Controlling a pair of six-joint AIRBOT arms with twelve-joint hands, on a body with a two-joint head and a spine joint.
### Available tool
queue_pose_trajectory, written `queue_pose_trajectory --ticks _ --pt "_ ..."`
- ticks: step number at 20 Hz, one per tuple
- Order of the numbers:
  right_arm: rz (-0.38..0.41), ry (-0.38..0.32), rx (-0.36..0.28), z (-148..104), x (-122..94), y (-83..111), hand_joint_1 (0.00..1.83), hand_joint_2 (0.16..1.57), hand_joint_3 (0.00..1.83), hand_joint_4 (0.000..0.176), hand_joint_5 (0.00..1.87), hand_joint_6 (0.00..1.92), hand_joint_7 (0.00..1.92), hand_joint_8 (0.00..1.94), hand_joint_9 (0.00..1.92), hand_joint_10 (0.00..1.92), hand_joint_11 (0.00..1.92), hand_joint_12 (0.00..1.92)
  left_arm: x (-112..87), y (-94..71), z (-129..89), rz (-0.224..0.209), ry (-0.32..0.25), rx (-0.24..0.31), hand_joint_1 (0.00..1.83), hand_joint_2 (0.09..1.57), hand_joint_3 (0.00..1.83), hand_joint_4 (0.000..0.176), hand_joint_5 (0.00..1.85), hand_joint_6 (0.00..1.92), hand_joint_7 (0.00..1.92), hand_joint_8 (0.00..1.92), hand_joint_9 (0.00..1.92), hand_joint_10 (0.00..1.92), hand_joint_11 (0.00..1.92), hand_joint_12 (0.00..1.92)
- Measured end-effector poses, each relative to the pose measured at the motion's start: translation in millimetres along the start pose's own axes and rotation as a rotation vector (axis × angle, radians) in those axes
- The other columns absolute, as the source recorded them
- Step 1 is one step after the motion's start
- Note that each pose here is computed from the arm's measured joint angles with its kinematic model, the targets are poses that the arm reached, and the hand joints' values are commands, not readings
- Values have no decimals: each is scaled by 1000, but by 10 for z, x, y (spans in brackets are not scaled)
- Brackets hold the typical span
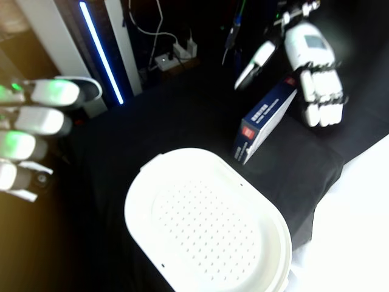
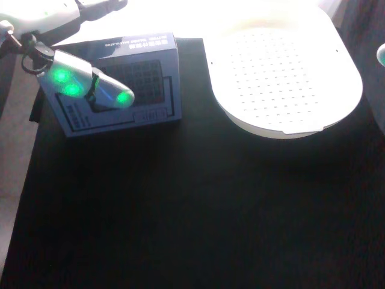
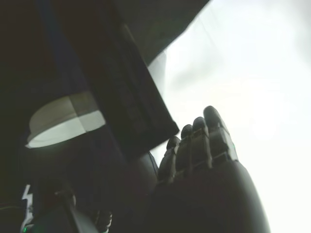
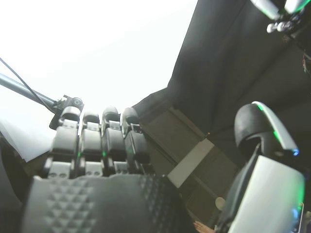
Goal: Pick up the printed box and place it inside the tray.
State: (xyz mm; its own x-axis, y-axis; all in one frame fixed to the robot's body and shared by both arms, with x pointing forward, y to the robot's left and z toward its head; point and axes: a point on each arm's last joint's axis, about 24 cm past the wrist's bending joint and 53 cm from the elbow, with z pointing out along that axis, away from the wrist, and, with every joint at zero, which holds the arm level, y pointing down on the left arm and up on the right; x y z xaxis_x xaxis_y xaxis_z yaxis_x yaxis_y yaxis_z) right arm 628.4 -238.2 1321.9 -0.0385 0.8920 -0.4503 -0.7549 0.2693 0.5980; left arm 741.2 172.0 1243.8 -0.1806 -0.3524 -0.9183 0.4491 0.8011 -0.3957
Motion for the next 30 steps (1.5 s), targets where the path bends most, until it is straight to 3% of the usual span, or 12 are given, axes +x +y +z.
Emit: queue_pose_trajectory --ticks 2,5,6,8,10,18,20,22,24,26,27,30 --pt "0 1 -1 0 4 3 604 511 565 0 153 22 140 22 0 0 0 0 5 12 0 0 3 -3 496 707 1 0 0 0 153 5 185 13 188 105" --pt "1 1 -1 0 5 3 608 555 528 0 145 27 167 22 0 0 0 0 2 13 2 -4 1 -4 1062 868 2 0 639 21 843 23 963 46 698 743" --pt "2 1 -1 -1 9 2 604 544 521 0 157 33 179 27 3 1 0 0 7 11 6 -6 2 -4 1242 993 5 0 938 678 1273 286 1228 63 950 827" --pt "2 0 0 -1 7 -2 596 523 509 0 150 33 198 33 18 7 0 0 24 0 15 -15 3 -2 1300 1019 6 0 1189 364 1248 757 1513 199 1114 1201" --pt "2 2 -2 -1 14 4 594 557 466 0 144 41 202 21 10 2 0 0 35 7 4 -40 -14 3 1307 1010 3 0 1151 483 1339 558 1521 203 1151 1160" --pt "5 0 0 -2 20 -4 667 514 368 0 98 45 171 0 26 9 0 0 -94 94 -46 -121 -77 7 1303 1014 0 0 1109 574 1367 482 1577 203 1223 1143" --pt "5 -7 5 -2 2 -15 669 508 364 0 93 44 147 0 22 7 0 0 -392 107 -129 -129 -142 15 1293 1045 3 0 1024 729 1248 712 1496 374 1175 1281" --pt "5 -2 2 -2 16 -9 683 502 359 5 94 45 133 1 40 13 50 25 -786 27 -260 -132 -257 59 1291 1038 2 0 1038 746 1276 637 1473 493 1199 1239" --pt "8 -2 3 -2 33 -27 676 533 295 32 63 36 81 0 21 27 1 184 -912 -114 -313 -122 -295 99 1287 1048 0 0 1083 637 1195 823 1329 717 1185 1356" --pt "20 -1 19 22 102 -110 676 515 260 63 63 36 52 1 3 9 0 89 -979 -346 -335 -98 -311 156 1287 1049 0 0 1079 639 1189 832 1274 702 1147 1286" --pt "29 -3 28 47 133 -149 668 553 232 60 52 32 40 0 0 2 0 207 -1029 -427 -352 -100 -330 179 1280 1076 3 0 1018 720 1122 965 1197 767 1050 1382" --pt "96 -5 41 134 292 -290 597 646 152 102 17 12 48 0 13 1 0 363 -1106 -592 -403 -90 -367 229 1265 1118 0 0 953 759 1033 1156 1146 1229 1053 1618"
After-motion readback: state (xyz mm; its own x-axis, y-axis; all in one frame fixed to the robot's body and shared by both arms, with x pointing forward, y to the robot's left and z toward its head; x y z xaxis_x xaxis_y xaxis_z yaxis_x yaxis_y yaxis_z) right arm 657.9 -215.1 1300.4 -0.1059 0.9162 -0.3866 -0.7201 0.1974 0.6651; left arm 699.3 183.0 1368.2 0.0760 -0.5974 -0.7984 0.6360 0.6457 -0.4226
